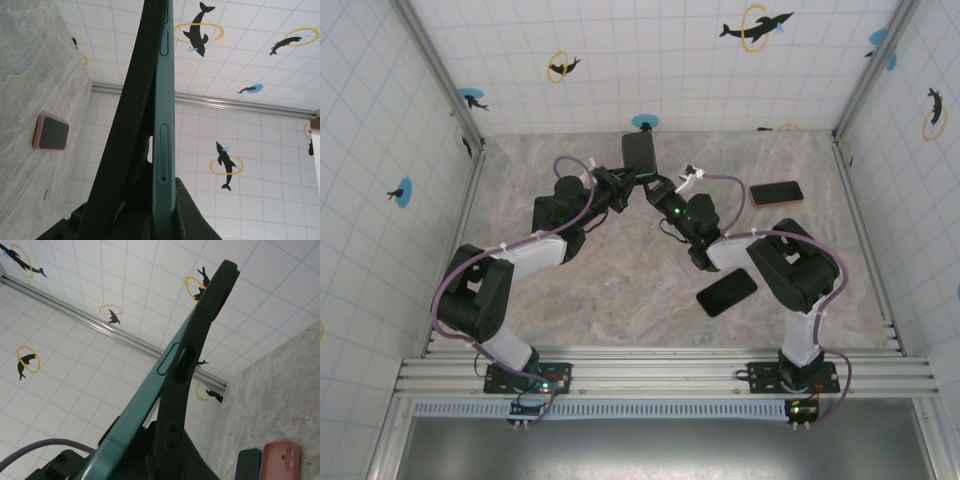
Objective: Take the phone out of the phone case
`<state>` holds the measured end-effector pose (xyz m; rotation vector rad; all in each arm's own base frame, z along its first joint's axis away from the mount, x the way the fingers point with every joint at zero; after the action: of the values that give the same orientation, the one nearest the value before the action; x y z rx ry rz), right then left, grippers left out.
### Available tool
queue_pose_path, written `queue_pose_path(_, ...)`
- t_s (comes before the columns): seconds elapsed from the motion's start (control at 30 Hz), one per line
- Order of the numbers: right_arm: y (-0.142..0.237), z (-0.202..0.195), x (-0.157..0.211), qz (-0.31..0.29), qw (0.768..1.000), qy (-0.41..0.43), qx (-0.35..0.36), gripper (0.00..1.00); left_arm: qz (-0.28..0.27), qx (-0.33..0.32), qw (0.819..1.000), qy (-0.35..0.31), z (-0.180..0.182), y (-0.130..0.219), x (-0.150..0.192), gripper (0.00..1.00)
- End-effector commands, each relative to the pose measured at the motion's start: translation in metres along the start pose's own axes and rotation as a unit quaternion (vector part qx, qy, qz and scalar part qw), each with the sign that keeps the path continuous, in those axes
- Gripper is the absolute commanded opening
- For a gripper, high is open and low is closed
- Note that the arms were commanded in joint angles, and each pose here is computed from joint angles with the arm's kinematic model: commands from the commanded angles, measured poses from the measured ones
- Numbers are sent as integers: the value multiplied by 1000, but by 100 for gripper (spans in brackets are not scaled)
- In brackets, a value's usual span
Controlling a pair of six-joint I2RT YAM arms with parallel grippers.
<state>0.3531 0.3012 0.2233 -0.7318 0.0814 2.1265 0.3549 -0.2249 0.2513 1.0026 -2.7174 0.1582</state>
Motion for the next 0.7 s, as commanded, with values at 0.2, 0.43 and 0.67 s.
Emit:
queue_pose_path(0.2, -2, -2, -15, -19, 996, 60, 57, 0, 5, 39, 999, -23, -30, 1, 7, 4)
queue_pose_path(0.43, -10, -17, -15, -25, 992, 83, 94, 0, 13, 44, 999, -28, -38, 3, 12, 2)
queue_pose_path(0.67, -11, -25, -18, -19, 978, 149, 146, 0, 13, 36, 999, -26, -32, 7, 12, 2)
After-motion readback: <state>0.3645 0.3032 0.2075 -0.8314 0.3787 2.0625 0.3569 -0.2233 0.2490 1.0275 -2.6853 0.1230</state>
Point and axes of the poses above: each hand's point on the last joint's axis, 136 mm out from that joint toward the fingers, its own y axis back along the fingers, its own z axis along the line the jaws close on, x = y × z, the point moved 7 cm from there along y, back along the fingers, and after that the axes turned 8 degrees about y, right-handed, at the moved point
